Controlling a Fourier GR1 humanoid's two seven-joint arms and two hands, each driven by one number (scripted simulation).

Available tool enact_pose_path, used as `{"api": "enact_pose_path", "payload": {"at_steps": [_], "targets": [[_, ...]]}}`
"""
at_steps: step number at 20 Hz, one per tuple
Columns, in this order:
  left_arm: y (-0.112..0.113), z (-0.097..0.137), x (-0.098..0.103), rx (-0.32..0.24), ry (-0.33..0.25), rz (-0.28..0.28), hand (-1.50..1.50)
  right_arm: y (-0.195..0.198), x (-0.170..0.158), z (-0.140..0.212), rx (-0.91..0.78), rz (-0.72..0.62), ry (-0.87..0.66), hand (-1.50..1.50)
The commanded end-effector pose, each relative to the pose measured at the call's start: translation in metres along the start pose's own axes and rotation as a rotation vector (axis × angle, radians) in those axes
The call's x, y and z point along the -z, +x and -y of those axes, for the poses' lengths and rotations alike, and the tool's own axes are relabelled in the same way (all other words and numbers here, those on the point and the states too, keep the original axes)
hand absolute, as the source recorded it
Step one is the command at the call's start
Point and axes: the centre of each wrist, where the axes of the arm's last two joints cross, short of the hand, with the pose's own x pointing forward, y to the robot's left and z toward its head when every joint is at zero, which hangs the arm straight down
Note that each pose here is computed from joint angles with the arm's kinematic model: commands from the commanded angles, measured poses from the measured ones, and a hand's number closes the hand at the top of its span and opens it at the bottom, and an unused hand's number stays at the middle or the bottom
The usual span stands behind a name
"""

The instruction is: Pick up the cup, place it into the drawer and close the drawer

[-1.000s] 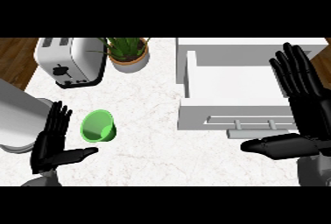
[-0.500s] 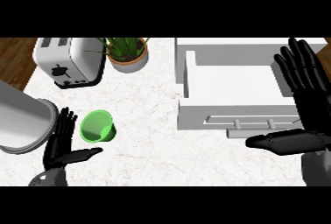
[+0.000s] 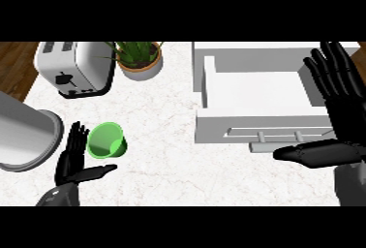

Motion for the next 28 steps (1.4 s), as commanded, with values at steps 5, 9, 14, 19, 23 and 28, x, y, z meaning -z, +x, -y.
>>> {"api": "enact_pose_path", "payload": {"at_steps": [5,9,14,19,23,28], "targets": [[-0.005,0.008,0.001,-0.02,-0.007,0.046,-1.5,0.001,-0.004,0.006,0.008,0.009,0.016,-1.5],[0.001,0.016,0.017,-0.002,-0.039,0.049,-1.5,0.019,0.014,-0.001,0.001,0.005,0.008,-1.5],[0.0,0.024,0.017,-0.048,-0.048,0.051,-1.5,0.011,0.015,0.004,-0.006,0.027,0.022,-1.5],[-0.003,0.026,0.012,-0.187,-0.134,0.058,1.5,0.011,0.01,0.017,-0.001,0.009,0.006,-1.5],[-0.003,0.041,0.015,-0.066,-0.104,0.225,1.5,0.004,0.005,0.0,-0.012,-0.004,0.008,-1.5],[0.0,0.055,0.022,0.124,0.024,0.305,1.5,0.005,0.008,0.006,-0.017,0.002,0.005,-1.5]]}}
